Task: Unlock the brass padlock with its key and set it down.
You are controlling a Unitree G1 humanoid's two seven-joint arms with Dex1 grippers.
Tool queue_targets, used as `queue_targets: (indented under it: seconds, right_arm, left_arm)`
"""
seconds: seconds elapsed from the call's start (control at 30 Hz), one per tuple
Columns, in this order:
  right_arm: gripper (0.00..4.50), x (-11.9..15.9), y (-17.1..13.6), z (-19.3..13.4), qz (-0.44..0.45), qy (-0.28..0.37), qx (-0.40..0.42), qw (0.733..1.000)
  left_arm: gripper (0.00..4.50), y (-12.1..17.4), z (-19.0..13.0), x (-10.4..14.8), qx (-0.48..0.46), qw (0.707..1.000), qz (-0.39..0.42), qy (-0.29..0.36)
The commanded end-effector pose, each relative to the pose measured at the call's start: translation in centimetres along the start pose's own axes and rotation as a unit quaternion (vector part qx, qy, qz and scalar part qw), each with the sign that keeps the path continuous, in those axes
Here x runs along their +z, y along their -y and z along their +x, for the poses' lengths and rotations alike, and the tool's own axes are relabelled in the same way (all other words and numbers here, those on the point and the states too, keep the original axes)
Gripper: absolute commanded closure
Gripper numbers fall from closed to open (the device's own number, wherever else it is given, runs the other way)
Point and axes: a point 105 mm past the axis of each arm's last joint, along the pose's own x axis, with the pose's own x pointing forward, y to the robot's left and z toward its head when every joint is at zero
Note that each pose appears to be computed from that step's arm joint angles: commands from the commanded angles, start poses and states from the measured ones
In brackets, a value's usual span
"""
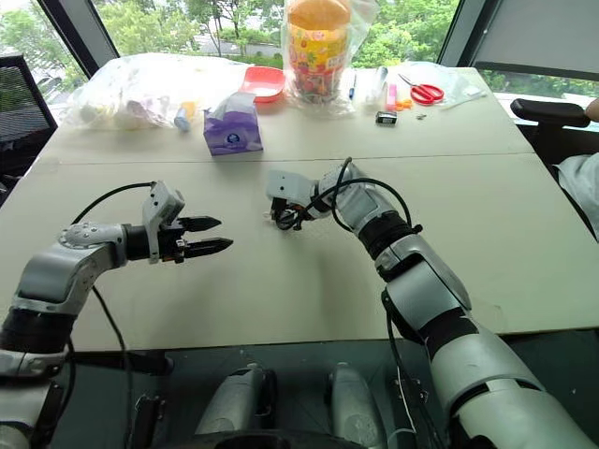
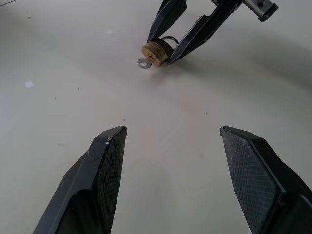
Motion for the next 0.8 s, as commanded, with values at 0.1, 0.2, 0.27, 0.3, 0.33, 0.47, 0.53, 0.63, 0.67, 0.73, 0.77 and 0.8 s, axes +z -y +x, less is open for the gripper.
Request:
queue_targets:
  seconds: [0.1, 0.2, 0.27, 0.3, 0.33, 0.47, 0.53, 0.63, 0.67, 0.73, 0.77, 0.8]
  right_arm:
    - [3.78, 4.7, 0.7, -4.8, -0.126, 0.096, -0.083, 0.984]
    - [3.78, 5.1, 0.0, -5.5, -0.136, 0.099, -0.099, 0.981]
    - [3.78, 5.5, -0.3, -5.6, -0.135, 0.101, -0.105, 0.980]
    - [3.78, 5.6, -0.3, -5.6, -0.132, 0.103, -0.108, 0.980]
    - [3.78, 5.7, -0.4, -5.6, -0.130, 0.103, -0.110, 0.980]
    - [3.78, 5.7, -0.4, -5.6, -0.126, 0.098, -0.117, 0.980]
    - [3.78, 5.7, -0.3, -5.6, -0.125, 0.096, -0.121, 0.980]
    - [3.78, 5.8, -0.2, -5.7, -0.124, 0.096, -0.127, 0.980]
    - [3.78, 5.8, -0.2, -5.7, -0.124, 0.096, -0.127, 0.979]
    - [3.78, 5.8, -0.2, -5.7, -0.123, 0.095, -0.129, 0.979]
    - [3.78, 5.7, -0.2, -5.7, -0.124, 0.095, -0.129, 0.979]
    - [3.78, 5.7, -0.1, -5.7, -0.123, 0.095, -0.130, 0.979]
  left_arm:
    - [1.28, -0.9, 2.1, 3.5, -0.038, 0.995, -0.047, 0.077]
    - [1.28, -1.2, 3.5, 4.8, -0.049, 0.993, -0.048, 0.095]
    - [1.54, -1.3, 4.1, 5.3, -0.063, 0.991, -0.053, 0.103]
    - [1.82, -1.2, 4.4, 5.6, -0.069, 0.991, -0.053, 0.106]
    - [2.15, -1.1, 4.6, 5.8, -0.080, 0.989, -0.053, 0.109]
    - [3.90, -0.6, 5.3, 6.4, -0.105, 0.987, -0.048, 0.110]
    - [4.45, -0.4, 5.4, 6.3, -0.113, 0.987, -0.046, 0.105]
    - [4.45, -0.5, 5.4, 6.3, -0.114, 0.987, -0.044, 0.103]
    - [4.45, -0.5, 5.4, 6.3, -0.114, 0.987, -0.044, 0.103]
    - [4.45, -0.5, 5.3, 6.3, -0.116, 0.987, -0.045, 0.102]
    - [4.45, -0.4, 5.2, 6.2, -0.119, 0.987, -0.047, 0.101]
    - [4.45, -0.3, 5.0, 6.2, -0.123, 0.986, -0.049, 0.101]
